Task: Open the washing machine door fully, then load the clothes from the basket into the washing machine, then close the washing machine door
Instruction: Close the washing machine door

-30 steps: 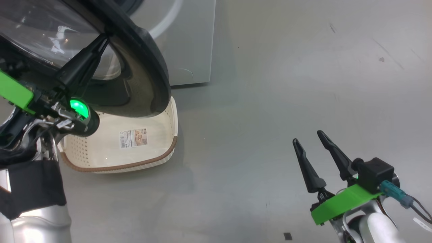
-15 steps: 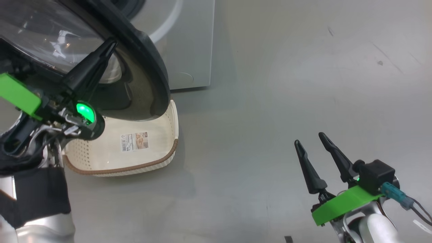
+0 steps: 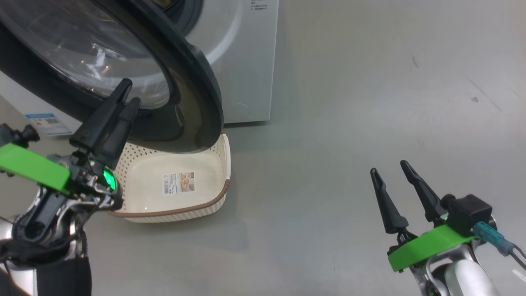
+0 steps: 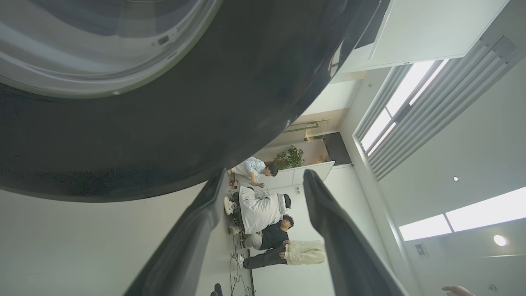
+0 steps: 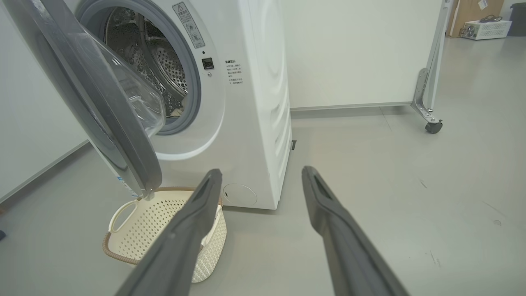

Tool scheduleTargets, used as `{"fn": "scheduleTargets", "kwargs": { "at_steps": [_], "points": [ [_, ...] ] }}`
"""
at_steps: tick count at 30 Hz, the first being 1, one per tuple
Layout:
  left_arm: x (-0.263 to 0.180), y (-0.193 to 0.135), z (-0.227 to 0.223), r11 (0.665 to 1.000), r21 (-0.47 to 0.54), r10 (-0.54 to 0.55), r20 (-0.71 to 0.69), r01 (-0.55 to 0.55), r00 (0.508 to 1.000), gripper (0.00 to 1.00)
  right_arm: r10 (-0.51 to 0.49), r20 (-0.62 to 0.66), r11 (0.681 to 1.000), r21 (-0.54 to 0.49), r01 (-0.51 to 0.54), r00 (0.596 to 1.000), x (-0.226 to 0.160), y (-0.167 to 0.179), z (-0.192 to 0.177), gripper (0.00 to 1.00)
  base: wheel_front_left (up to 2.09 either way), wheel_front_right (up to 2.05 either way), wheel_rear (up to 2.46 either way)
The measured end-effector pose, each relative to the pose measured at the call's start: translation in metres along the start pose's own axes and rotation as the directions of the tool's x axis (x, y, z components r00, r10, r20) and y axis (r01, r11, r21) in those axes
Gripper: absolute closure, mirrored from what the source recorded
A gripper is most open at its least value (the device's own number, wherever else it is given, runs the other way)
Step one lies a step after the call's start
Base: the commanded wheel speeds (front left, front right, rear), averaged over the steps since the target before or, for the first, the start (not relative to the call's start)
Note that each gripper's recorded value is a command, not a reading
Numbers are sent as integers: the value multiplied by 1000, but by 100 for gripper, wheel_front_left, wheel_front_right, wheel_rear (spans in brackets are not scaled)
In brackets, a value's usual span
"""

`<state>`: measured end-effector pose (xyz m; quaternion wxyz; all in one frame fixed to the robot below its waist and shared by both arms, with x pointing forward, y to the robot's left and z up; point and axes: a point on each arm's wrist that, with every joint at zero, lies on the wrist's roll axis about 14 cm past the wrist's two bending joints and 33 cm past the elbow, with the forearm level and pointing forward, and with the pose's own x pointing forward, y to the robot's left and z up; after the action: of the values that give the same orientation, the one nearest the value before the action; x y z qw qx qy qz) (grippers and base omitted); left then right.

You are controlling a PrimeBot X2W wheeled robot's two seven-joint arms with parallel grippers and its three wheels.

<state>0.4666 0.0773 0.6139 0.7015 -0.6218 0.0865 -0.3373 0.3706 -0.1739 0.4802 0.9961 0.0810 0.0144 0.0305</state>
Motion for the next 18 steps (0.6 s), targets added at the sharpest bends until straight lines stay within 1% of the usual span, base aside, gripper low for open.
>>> {"fn": "scheduleTargets", "kwargs": {
  "at_steps": [3,5,6,9,10,14,17,18],
  "points": [
    [-12,-3,-3,998,62,30,37,-33,999,0,1,25,1000,-1,-1,1000,-1,0,7,0,0,0,0],
    [-16,-5,-2,996,77,34,57,-38,998,0,3,33,1000,-1,-3,999,-1,1,9,0,0,0,0],
    [-19,-7,-2,994,101,40,79,-48,996,0,5,39,1000,-1,-5,999,-1,1,11,0,0,0,0],
    [-32,-12,3,980,179,57,155,-85,986,0,10,57,1000,-2,-9,998,-3,3,17,0,0,0,0],
    [-37,-12,3,970,219,72,168,-108,983,0,10,63,1000,-3,-10,998,-3,3,19,0,0,0,0],
    [-60,2,-1,902,367,150,226,-227,963,0,11,72,1000,-3,-11,997,-7,3,22,0,0,0,0],
    [-80,18,-1,830,462,205,268,-313,941,0,17,68,1000,-12,-16,998,-10,5,20,0,0,0,0],
    [-86,23,-1,797,499,222,282,-341,933,0,21,68,1000,-15,-20,997,-10,6,20,0,0,0,0]
  ]
}}
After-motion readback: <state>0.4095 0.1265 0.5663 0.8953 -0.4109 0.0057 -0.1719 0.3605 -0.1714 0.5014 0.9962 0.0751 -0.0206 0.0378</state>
